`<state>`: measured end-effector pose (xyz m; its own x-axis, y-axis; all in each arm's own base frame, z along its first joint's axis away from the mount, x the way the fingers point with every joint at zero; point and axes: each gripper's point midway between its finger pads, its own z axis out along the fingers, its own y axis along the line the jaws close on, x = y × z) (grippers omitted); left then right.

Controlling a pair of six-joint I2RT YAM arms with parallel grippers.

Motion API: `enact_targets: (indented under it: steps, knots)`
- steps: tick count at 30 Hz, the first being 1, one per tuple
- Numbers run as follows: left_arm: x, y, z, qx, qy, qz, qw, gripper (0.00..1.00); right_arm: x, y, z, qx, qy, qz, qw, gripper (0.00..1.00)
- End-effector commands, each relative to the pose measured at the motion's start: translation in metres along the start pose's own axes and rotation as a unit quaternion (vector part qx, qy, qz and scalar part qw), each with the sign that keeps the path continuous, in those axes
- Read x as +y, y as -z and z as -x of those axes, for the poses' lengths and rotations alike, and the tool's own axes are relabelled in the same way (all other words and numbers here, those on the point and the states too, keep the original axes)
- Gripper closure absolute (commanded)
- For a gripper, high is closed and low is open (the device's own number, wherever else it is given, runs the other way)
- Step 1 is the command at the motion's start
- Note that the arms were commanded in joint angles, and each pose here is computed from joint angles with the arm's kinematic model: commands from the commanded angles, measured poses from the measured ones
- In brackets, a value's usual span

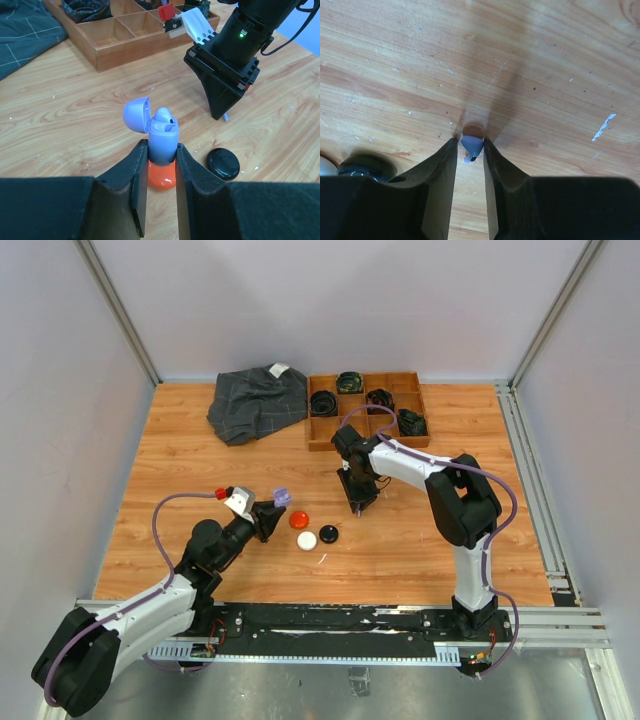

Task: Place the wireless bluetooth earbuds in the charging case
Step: Pick up the earbud from the center of the board.

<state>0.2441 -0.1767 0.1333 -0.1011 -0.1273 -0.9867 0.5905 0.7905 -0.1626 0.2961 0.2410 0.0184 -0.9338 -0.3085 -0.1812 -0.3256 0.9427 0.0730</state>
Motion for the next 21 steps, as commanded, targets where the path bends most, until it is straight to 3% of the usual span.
enact_targets:
  steps: [1,13,21]
  knots:
    - [-0.002,-0.007,0.024,-0.034,-0.007,-0.005,0.999,1.00,-0.015,-0.011,0.006,-0.001,-0.024,-0.020,1.000,0.72]
    - [-0.005,-0.008,0.022,-0.032,-0.008,-0.014,0.999,1.00,-0.017,-0.009,0.011,-0.021,-0.011,-0.030,0.999,0.81]
    - [-0.028,-0.005,0.029,-0.051,-0.020,-0.082,0.995,1.00,-0.003,0.033,0.025,-0.099,0.025,-0.013,0.995,0.84]
